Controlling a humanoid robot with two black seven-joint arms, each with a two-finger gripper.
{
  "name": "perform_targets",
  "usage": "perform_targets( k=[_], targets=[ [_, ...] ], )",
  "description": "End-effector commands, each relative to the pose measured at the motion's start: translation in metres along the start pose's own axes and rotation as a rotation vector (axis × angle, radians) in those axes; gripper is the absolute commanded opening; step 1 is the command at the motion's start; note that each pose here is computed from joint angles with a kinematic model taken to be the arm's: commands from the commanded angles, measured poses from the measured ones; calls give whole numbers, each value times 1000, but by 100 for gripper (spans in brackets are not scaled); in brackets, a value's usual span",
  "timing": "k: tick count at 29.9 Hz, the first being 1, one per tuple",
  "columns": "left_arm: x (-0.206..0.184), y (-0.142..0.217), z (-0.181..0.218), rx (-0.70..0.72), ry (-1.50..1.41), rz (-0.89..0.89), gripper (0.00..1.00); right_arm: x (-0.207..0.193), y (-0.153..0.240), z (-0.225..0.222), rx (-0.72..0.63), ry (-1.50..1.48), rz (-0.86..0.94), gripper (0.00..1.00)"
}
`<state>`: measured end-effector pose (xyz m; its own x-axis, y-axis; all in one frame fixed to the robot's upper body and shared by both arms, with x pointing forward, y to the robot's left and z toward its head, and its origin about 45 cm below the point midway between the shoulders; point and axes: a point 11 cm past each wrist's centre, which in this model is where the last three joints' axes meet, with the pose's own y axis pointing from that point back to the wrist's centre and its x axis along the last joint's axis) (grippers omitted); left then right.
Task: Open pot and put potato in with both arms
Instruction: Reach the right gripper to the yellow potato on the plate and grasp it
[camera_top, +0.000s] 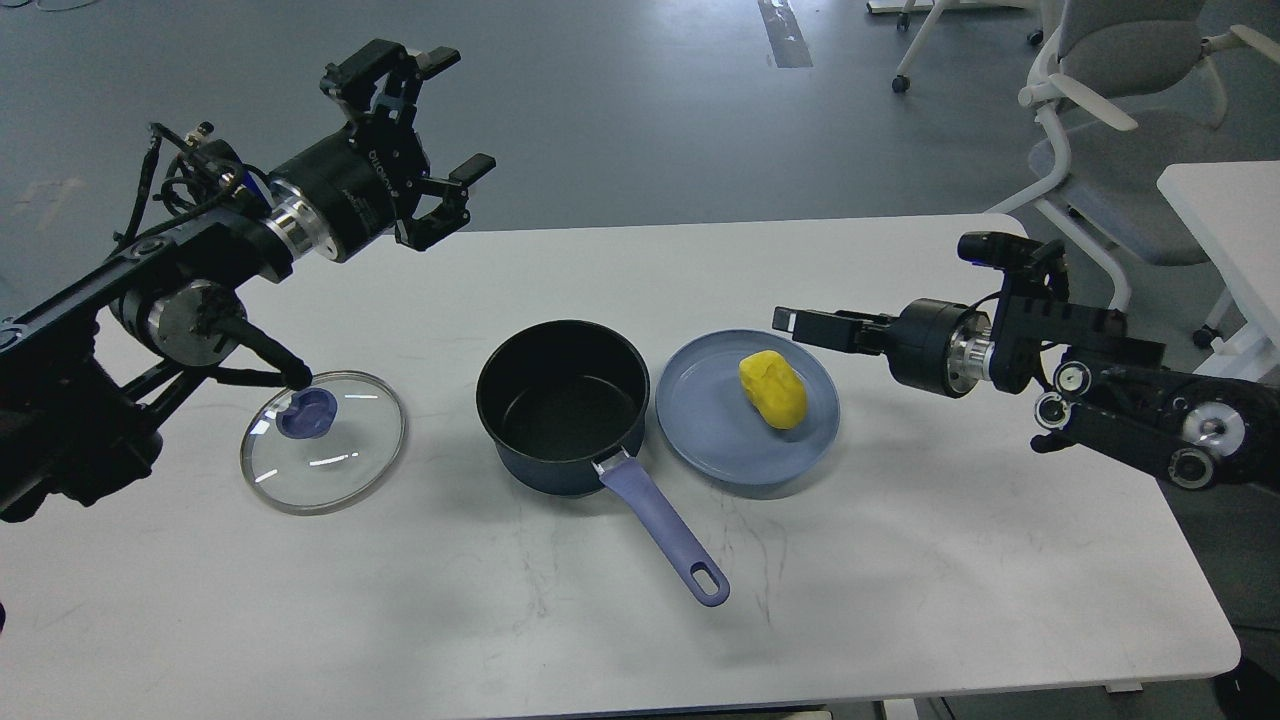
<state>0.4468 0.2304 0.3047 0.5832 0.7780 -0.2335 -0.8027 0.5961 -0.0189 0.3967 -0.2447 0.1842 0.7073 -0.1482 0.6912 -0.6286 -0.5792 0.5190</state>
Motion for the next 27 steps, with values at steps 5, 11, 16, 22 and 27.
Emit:
perform_targets(
  k=[5, 11, 16, 22, 27],
  targets=[
    [-1, -1, -1, 0, 1, -4, 99, -8, -2, 12, -34, 10, -15, 100],
    [-1, 0, 0, 1, -6, -3, 99, -21, -9, 18, -59, 46, -58, 100],
    [-1, 0, 2, -22, -6, -2, 99, -25, -20, 7, -36, 49, -67, 100],
    [0, 1, 3, -29, -7, -1, 99, -26, -24, 17, -69, 45, -62, 98],
    [0, 1, 3, -29, -7, -2, 99, -28, -34, 14, -72, 45, -62, 98]
  ],
)
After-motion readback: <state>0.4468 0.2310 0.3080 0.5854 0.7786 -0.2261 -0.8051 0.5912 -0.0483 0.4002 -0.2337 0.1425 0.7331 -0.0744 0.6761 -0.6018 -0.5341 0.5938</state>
